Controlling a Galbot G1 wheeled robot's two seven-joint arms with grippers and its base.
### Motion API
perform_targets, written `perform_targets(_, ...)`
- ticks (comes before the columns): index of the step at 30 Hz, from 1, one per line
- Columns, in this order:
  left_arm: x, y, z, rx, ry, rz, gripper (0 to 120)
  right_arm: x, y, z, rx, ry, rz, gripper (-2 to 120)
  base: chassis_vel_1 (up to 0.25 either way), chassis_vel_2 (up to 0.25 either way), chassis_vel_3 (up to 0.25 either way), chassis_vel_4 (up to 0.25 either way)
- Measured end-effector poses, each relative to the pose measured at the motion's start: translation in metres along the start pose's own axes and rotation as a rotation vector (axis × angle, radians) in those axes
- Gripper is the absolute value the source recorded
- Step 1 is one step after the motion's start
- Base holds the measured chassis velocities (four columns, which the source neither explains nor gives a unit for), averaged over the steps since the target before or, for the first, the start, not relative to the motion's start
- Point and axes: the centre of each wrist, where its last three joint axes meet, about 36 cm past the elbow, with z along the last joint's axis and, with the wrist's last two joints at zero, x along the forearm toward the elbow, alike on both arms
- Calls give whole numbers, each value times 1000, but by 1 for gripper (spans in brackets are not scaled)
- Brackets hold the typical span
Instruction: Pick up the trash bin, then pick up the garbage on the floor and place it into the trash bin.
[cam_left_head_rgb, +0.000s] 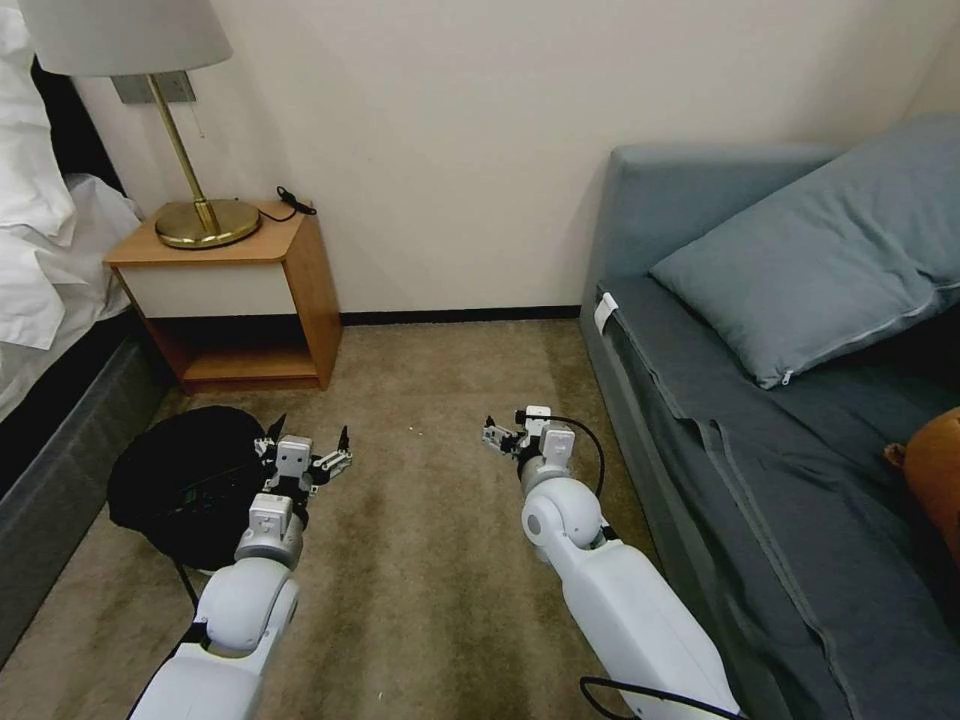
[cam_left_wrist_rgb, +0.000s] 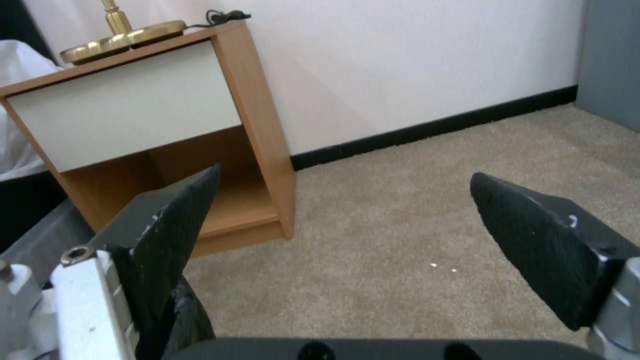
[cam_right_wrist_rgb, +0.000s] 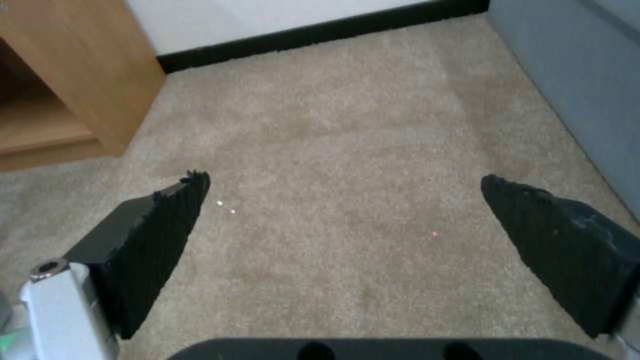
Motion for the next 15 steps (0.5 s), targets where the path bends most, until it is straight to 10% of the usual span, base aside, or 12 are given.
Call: perform_targets(15,0,2,0,3,1,-6,100,0,1,-1,1,-4,-5,100,0,0,0,0)
